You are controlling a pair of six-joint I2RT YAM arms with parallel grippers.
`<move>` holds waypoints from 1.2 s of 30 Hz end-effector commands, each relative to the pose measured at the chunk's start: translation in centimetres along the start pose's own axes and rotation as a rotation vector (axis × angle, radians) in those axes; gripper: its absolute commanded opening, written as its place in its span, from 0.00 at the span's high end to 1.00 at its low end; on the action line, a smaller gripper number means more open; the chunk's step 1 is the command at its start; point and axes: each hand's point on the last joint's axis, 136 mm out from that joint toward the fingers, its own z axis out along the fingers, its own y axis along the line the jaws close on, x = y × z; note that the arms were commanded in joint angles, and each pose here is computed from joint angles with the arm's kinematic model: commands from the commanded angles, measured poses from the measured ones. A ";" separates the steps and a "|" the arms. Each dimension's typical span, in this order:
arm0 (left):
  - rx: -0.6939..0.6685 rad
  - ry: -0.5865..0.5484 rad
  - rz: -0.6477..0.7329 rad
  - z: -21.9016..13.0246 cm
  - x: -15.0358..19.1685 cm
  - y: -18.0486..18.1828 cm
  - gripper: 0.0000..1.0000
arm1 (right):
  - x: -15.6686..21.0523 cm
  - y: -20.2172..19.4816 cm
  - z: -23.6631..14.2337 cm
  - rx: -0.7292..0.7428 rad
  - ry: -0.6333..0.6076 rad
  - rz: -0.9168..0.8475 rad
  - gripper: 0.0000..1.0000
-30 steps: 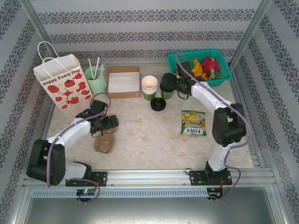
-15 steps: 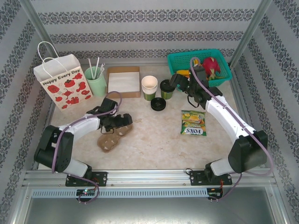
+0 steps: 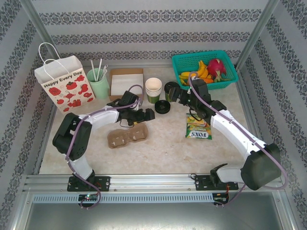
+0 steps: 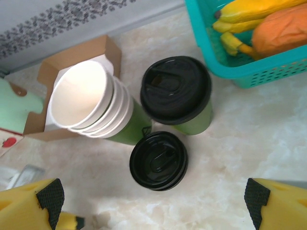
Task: Pack the takeout coffee
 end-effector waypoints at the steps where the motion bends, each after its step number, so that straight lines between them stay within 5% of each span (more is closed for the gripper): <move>1: 0.042 -0.019 0.023 -0.2 -0.8 -2.4 0.00 | 1.1 1.3 -0.4 -0.018 0.002 -0.089 0.02; 8: -0.232 -0.176 0.007 -7.4 -2.9 1.1 0.01 | 4.4 2.7 0.2 -0.028 0.054 -0.122 0.02; 13: -0.487 -0.145 -0.258 -12.7 1.1 9.7 0.01 | 4.5 2.3 0.7 0.007 0.048 -0.101 0.02; 19: -0.231 -0.077 -0.223 -12.0 5.2 9.2 0.01 | 4.3 2.8 1.8 0.010 0.065 -0.128 0.02; 23: -0.255 -0.081 -0.218 -11.6 6.8 10.7 0.00 | 4.7 3.5 2.6 -0.013 0.102 -0.142 0.02; 36: -0.043 -0.033 -0.151 -8.5 5.1 4.8 0.00 | 6.5 4.6 2.1 -0.090 0.155 -0.196 0.02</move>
